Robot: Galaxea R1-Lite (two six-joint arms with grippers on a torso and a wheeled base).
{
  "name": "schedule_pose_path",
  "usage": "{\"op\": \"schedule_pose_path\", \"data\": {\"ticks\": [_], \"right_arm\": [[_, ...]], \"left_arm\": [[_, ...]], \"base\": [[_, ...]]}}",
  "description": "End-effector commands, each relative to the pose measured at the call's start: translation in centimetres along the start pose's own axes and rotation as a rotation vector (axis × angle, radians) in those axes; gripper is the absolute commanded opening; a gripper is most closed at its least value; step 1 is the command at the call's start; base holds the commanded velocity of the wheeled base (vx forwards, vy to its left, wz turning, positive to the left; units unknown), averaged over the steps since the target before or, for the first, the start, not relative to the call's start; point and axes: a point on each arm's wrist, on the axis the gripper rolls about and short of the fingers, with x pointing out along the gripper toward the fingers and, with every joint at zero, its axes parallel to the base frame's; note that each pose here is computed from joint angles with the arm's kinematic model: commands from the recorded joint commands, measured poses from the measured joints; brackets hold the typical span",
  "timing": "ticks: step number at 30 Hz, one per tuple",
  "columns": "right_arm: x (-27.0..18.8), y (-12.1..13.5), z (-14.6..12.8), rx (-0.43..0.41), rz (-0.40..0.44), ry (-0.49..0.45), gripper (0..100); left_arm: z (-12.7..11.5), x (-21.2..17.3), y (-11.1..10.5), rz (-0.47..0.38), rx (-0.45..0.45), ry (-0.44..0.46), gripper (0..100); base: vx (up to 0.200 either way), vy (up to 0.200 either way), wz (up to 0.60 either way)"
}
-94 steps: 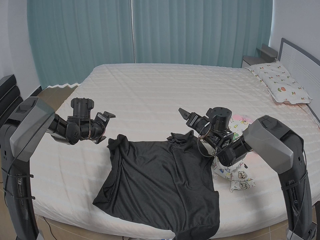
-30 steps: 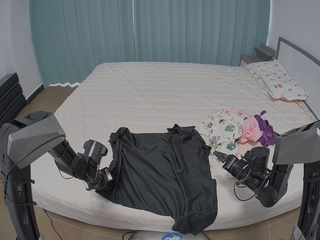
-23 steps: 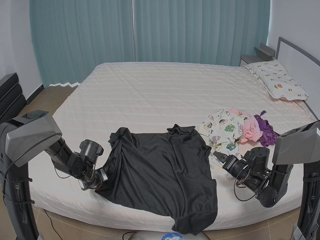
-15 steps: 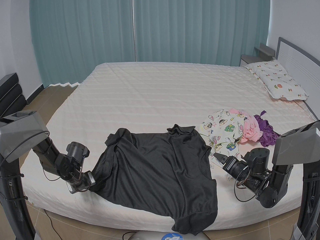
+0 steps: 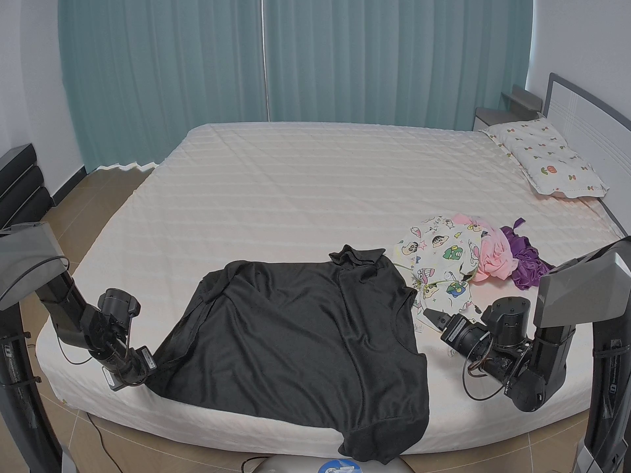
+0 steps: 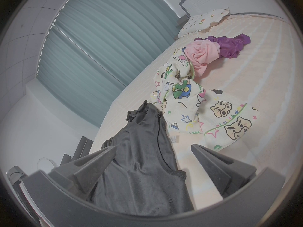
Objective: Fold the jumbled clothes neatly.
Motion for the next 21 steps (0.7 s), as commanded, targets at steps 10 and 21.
{"op": "schedule_pose_path", "data": {"ticks": [10, 21], "right_arm": [[0.9, -3.1, -4.8, -0.115, -0.056, 0.207, 100], [1.0, -3.3, -5.3, -0.187, -0.017, 0.321, 0]], "left_arm": [[0.0, -0.1, 2.7, 0.004, -0.04, 0.05, 0], [-0.2, 0.0, 3.1, 0.01, -0.041, 0.064, 0]], "base": [[0.0, 0.0, 0.0], [0.0, 0.0, 0.0]]}}
